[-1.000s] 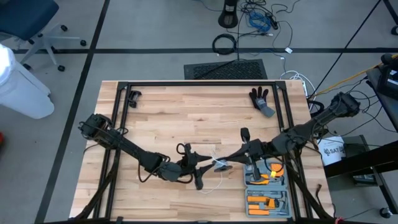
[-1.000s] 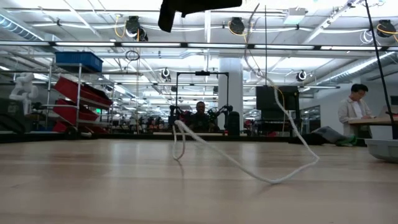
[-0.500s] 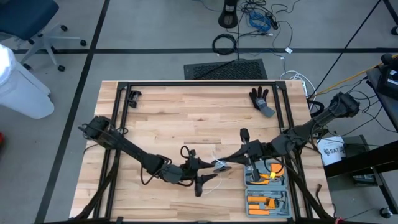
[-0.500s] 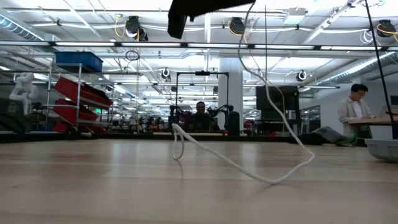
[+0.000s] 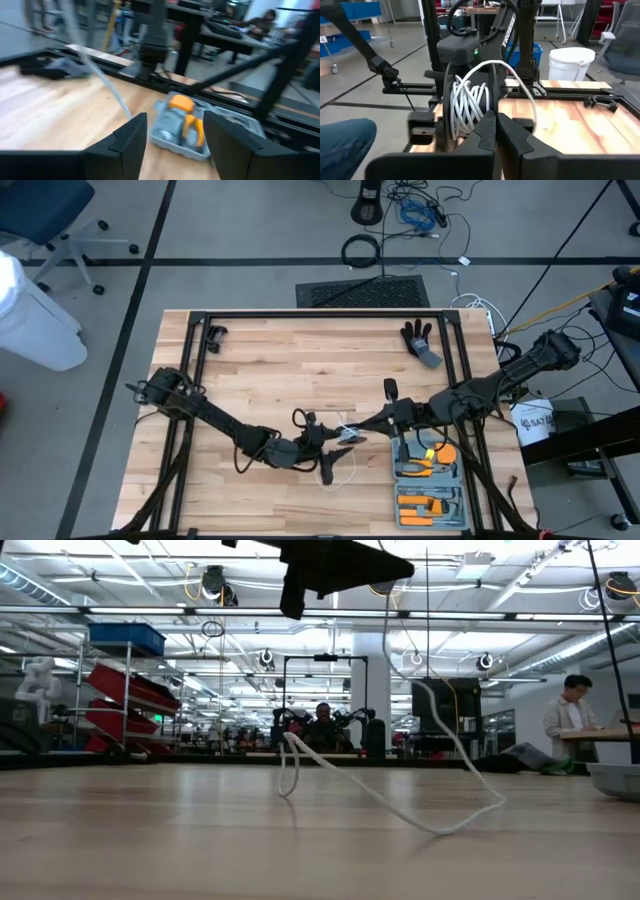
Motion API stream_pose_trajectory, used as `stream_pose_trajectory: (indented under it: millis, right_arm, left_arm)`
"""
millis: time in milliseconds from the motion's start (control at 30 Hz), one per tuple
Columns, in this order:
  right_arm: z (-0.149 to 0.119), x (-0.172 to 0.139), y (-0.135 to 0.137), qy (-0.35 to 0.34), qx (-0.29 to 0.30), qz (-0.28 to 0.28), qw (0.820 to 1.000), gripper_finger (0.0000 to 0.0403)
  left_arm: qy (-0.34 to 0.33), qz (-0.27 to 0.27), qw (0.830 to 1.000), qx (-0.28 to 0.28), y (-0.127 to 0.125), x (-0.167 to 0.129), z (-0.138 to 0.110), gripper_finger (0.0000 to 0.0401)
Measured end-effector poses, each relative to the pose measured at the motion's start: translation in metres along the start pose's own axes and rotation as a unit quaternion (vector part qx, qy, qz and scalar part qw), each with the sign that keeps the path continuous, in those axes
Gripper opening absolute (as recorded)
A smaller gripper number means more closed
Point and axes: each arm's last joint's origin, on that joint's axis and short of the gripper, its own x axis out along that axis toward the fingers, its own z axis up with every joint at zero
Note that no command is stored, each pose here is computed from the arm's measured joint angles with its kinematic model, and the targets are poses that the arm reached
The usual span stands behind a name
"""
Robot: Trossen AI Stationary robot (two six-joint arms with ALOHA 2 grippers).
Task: Coil cords
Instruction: Uncoil the white cable wire from the spool
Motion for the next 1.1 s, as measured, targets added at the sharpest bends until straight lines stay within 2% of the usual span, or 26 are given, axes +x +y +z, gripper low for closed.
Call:
stream_pose_trajectory:
  millis: [167,233,367,400,467,533,633,733,900,1100]
  right_arm:
    - [-0.001,0.0,0.0,0.005,0.014,0.0,1.0,0.0]
    - [-0.001,0.0,0.0,0.006,0.015,0.0,1.0,0.0]
    - [-0.001,0.0,0.0,0.006,0.016,0.0,1.0,0.0]
    - [-0.001,0.0,0.0,0.006,0.016,0.0,1.0,0.0]
    - [-0.001,0.0,0.0,0.006,0.016,0.003,1.0,0.0]
    - [-0.001,0.0,0.001,0.007,0.016,0.011,1.0,0.0]
    - [-0.001,0.0,0.001,0.006,0.017,0.012,1.0,0.0]
    - [-0.001,0.0,0.001,0.005,0.017,0.013,1.0,0.0]
    - [-0.001,0.0,0.001,0.005,0.017,0.013,1.0,0.0]
    - [-0.001,0.0,0.001,0.005,0.019,0.013,1.0,0.0]
  left_arm:
    - [0.006,0.016,1.0,0.008,0.006,0.003,-0.001,0.0149]
    - [0.016,-0.022,1.0,0.009,0.003,0.003,-0.001,0.0134]
    - [0.047,-0.16,0.986,0.011,-0.007,-0.003,0.007,0.0124]
    - [0.049,-0.182,0.982,0.009,-0.009,-0.005,0.01,0.0124]
    - [0.043,-0.193,0.98,0.006,-0.012,-0.01,0.016,0.0123]
    - [0.036,-0.168,0.985,0.008,-0.015,-0.015,0.018,0.0123]
    - [0.038,-0.074,0.996,0.031,-0.014,-0.02,0.016,0.0124]
    - [0.046,-0.005,0.998,0.052,-0.011,-0.023,0.011,0.0132]
    - [0.041,0.013,0.998,0.039,-0.007,-0.021,0.012,0.0162]
    - [0.044,0.024,0.998,0.046,-0.002,-0.016,0.009,0.0221]
